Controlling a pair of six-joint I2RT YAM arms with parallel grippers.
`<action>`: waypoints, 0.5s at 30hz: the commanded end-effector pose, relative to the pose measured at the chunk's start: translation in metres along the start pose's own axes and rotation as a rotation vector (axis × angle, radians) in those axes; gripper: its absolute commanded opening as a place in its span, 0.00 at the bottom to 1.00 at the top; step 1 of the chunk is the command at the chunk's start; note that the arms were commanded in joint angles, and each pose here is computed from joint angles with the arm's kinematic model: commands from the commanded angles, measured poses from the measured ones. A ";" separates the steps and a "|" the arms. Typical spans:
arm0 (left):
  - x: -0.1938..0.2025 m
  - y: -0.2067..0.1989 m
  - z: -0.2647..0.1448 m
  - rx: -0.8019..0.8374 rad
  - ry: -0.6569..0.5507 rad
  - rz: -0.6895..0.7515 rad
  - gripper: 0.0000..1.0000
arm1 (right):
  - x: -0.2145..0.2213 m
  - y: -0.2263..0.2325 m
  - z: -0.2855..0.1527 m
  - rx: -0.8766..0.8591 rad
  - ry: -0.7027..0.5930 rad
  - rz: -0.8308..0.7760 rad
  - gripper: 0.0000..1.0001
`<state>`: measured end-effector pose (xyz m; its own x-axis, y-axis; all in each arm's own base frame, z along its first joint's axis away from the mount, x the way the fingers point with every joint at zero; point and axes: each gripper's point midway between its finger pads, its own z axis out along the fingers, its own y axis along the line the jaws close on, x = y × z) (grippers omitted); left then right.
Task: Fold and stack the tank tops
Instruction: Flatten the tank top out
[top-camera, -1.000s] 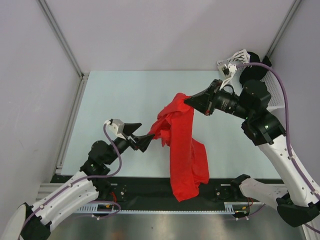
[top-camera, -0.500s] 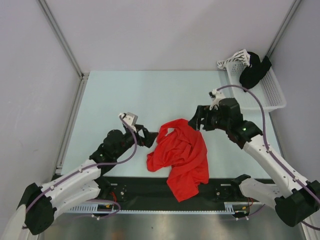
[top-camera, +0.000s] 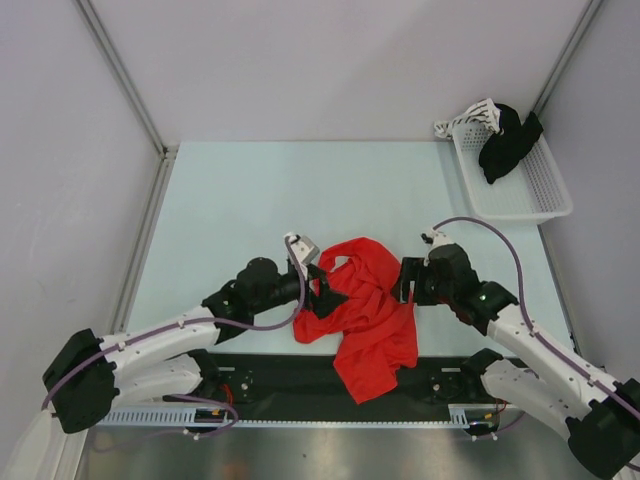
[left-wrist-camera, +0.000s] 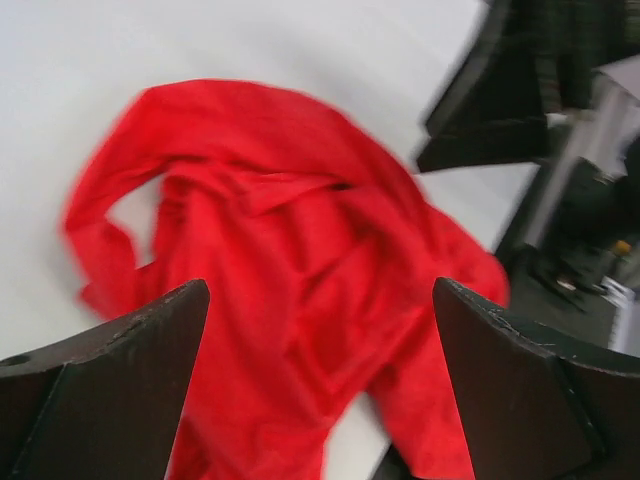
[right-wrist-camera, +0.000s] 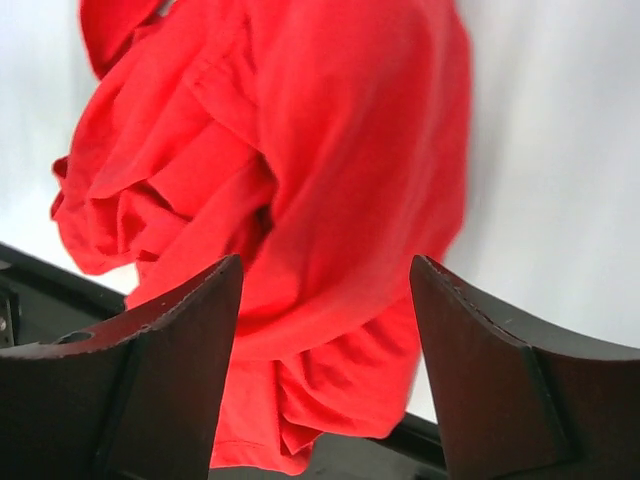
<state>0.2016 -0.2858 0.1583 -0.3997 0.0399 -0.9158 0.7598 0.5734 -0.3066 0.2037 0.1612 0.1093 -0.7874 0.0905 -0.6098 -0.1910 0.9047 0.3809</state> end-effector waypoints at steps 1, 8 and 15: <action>-0.031 -0.049 0.003 0.160 -0.065 0.039 1.00 | -0.015 -0.011 -0.011 0.058 -0.116 0.062 0.72; -0.007 -0.079 0.015 0.129 0.059 0.000 0.82 | -0.036 -0.023 -0.041 0.099 -0.296 0.145 0.69; 0.015 -0.086 0.039 0.070 0.215 -0.084 0.73 | -0.042 -0.024 -0.047 0.104 -0.328 0.163 0.70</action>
<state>0.1487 -0.3617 0.1600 -0.5050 0.1801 -0.8441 0.7962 0.4746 -0.3751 0.2111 0.1227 0.1569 -0.5866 0.3263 -0.7413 -0.0449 0.9008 0.4320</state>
